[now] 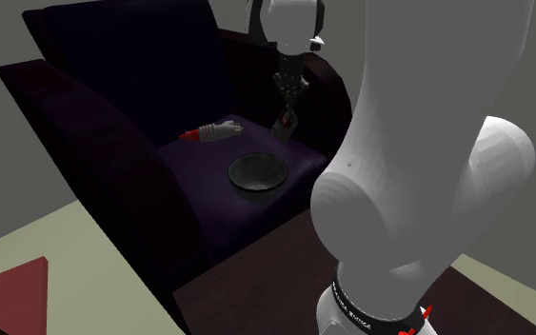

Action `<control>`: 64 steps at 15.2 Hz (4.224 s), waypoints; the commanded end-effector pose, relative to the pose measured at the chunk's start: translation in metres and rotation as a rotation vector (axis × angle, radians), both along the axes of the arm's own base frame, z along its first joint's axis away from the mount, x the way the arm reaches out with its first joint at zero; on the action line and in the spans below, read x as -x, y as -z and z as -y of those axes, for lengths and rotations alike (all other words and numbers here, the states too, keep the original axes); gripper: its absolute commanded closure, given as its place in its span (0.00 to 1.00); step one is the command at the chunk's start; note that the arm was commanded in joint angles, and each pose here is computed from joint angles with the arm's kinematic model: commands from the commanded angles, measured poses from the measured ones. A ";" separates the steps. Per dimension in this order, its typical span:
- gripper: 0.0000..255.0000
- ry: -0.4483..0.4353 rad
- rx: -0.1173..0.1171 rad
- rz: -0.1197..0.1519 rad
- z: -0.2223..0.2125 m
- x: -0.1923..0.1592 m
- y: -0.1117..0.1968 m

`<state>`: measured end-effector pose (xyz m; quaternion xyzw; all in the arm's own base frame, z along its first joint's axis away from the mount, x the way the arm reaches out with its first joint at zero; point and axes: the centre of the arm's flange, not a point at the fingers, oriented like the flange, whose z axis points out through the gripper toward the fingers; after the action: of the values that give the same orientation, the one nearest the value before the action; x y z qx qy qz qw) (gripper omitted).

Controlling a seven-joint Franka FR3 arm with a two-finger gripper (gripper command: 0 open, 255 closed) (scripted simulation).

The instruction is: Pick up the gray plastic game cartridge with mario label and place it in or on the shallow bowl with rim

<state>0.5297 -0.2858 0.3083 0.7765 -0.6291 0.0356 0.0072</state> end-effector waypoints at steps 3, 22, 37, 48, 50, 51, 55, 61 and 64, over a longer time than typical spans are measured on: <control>1.00 0.000 0.000 0.000 0.000 -0.001 -0.022; 1.00 0.000 0.000 0.000 -0.049 0.038 -0.112; 1.00 0.000 0.000 0.000 -0.159 0.126 -0.138; 1.00 0.000 0.000 0.000 -0.159 0.126 -0.080; 1.00 0.000 0.000 0.000 -0.159 0.126 -0.070; 1.00 0.000 0.000 0.000 -0.159 0.126 -0.065; 1.00 0.000 0.000 0.000 -0.159 0.126 -0.043; 1.00 0.000 0.000 0.000 -0.159 0.126 -0.021; 1.00 0.000 0.000 0.000 -0.159 0.126 -0.021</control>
<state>0.4036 -0.1272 0.3297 0.7765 -0.6291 0.0355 0.0072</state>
